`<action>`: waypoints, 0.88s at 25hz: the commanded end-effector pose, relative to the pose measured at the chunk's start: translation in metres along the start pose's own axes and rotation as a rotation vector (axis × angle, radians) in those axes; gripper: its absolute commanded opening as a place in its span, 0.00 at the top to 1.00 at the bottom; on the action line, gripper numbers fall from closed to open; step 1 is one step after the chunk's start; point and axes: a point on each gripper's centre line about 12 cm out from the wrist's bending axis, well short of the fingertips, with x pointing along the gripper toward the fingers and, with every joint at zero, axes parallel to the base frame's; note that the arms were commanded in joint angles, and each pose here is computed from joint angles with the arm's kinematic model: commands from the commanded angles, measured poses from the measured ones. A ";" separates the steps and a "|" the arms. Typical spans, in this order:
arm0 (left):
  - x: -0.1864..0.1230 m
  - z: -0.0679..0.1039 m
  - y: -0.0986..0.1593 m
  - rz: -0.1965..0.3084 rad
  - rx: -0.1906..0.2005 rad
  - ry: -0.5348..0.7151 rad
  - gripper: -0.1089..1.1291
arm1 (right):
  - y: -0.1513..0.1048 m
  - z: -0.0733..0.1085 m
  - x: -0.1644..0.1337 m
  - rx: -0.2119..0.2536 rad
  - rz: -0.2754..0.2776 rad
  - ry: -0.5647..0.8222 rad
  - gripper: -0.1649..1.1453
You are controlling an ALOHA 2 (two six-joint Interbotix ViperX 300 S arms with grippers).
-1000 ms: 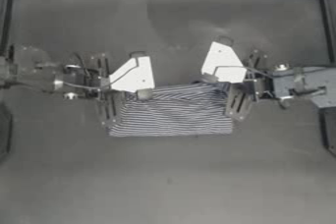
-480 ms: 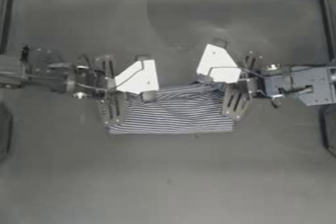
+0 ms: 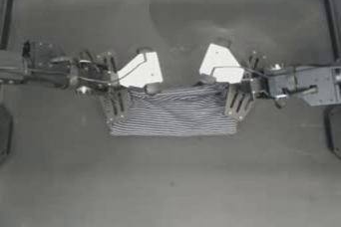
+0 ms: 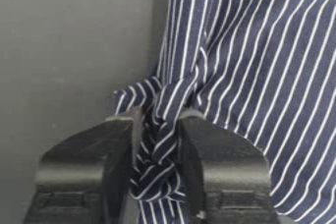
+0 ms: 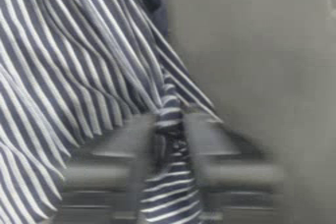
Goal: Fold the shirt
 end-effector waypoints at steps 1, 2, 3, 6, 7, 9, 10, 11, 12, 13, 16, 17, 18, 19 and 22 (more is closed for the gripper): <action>-0.025 0.017 0.004 0.000 -0.010 -0.088 0.33 | 0.000 0.017 -0.012 0.024 0.014 -0.054 0.32; -0.029 0.019 0.004 -0.001 -0.015 -0.099 0.31 | 0.000 0.019 -0.014 0.027 0.013 -0.058 0.32; -0.032 0.020 0.005 -0.001 -0.016 -0.108 0.28 | -0.001 0.022 -0.017 0.032 0.012 -0.063 0.32; -0.043 0.025 0.008 0.000 -0.031 -0.142 0.21 | -0.001 0.029 -0.025 0.053 0.014 -0.072 0.32; -0.046 0.026 0.009 -0.001 -0.035 -0.151 0.19 | -0.002 0.031 -0.028 0.061 0.017 -0.078 0.32; -0.052 0.028 0.010 -0.005 -0.046 -0.168 0.17 | -0.002 0.033 -0.034 0.083 0.033 -0.093 0.32; -0.056 0.029 0.011 -0.007 -0.051 -0.179 0.17 | -0.003 0.033 -0.037 0.099 0.040 -0.095 0.31; -0.059 0.030 0.012 -0.011 -0.055 -0.198 0.17 | -0.004 0.033 -0.041 0.121 0.053 -0.104 0.31; -0.063 0.031 0.013 -0.015 -0.064 -0.214 0.17 | -0.006 0.034 -0.044 0.139 0.063 -0.115 0.31; -0.066 0.032 0.014 -0.021 -0.077 -0.229 0.17 | -0.009 0.034 -0.048 0.162 0.073 -0.123 0.30; -0.080 0.034 0.015 -0.041 -0.101 -0.291 0.17 | -0.016 0.038 -0.063 0.244 0.121 -0.164 0.27; -0.084 0.035 0.015 -0.048 -0.107 -0.312 0.17 | -0.017 0.039 -0.069 0.268 0.140 -0.179 0.24; -0.087 0.036 0.014 -0.057 -0.114 -0.332 0.17 | -0.018 0.041 -0.074 0.288 0.163 -0.196 0.21; -0.090 0.035 0.013 -0.068 -0.120 -0.352 0.17 | -0.017 0.041 -0.078 0.303 0.184 -0.206 0.17; -0.098 0.035 0.006 -0.103 -0.121 -0.433 0.18 | -0.011 0.040 -0.087 0.379 0.261 -0.187 0.09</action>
